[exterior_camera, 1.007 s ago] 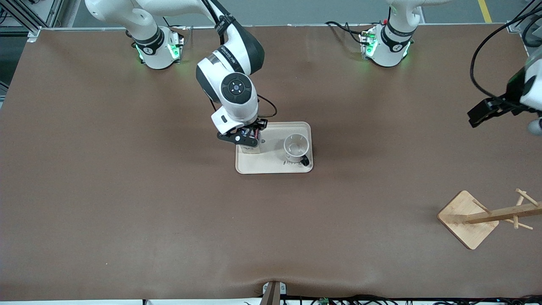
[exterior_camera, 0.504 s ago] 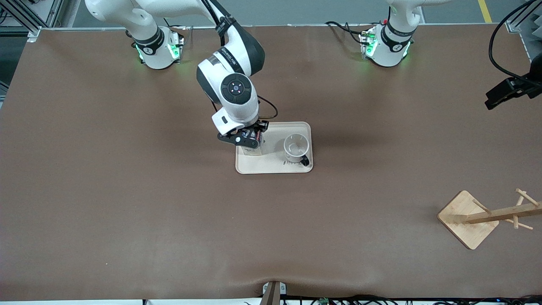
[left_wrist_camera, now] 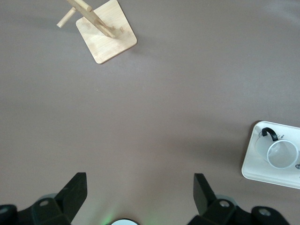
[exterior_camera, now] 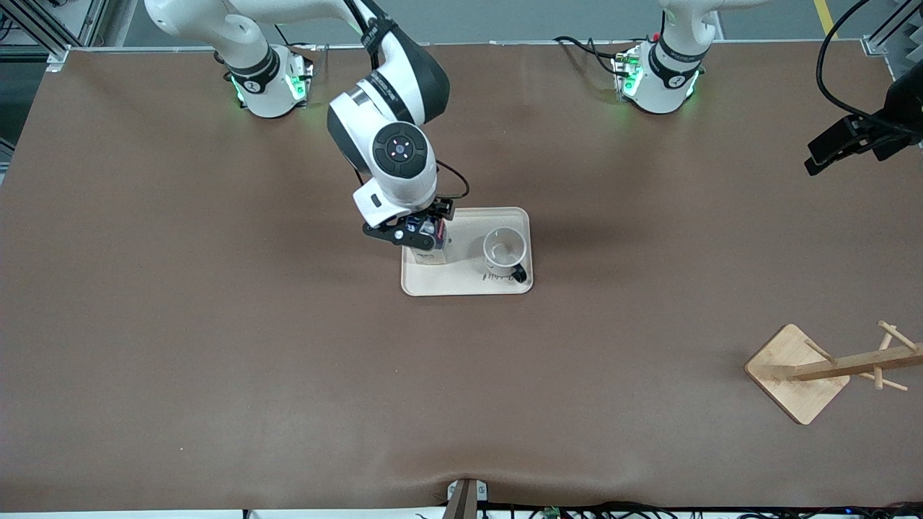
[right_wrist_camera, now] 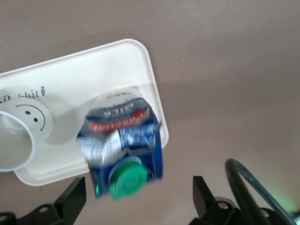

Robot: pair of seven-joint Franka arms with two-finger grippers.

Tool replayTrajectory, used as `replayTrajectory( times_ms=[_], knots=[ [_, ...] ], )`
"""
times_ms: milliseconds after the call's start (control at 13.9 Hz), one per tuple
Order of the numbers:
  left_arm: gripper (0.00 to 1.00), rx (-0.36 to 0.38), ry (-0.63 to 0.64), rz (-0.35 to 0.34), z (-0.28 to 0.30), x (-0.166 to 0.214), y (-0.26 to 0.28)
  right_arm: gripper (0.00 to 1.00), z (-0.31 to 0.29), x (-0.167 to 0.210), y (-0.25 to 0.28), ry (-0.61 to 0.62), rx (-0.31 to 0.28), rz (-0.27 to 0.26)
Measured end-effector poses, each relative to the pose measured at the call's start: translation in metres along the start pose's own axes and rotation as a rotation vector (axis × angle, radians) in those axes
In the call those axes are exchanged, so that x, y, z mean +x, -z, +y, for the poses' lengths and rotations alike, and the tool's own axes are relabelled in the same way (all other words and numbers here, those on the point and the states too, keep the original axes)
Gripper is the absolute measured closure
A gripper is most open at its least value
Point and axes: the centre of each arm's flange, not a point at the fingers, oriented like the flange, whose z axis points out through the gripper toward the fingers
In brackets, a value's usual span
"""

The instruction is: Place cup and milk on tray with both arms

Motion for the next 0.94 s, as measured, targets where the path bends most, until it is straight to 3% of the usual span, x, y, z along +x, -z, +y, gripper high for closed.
replayTrajectory(
  times_ms=[288, 576, 935],
  knots=[
    [0.0, 0.004, 0.002, -0.013, -0.001, 0.001, -0.006, 0.0, 0.031, 0.025, 0.044, -0.052, -0.004, -0.025],
    [0.0, 0.004, 0.001, -0.017, -0.001, 0.001, -0.008, 0.0, 0.082, 0.069, 0.106, -0.139, 0.068, 0.008],
    [0.0, 0.004, 0.008, -0.017, -0.004, 0.002, -0.008, 0.0, 0.18, 0.12, 0.155, -0.26, 0.121, 0.009]
  ],
)
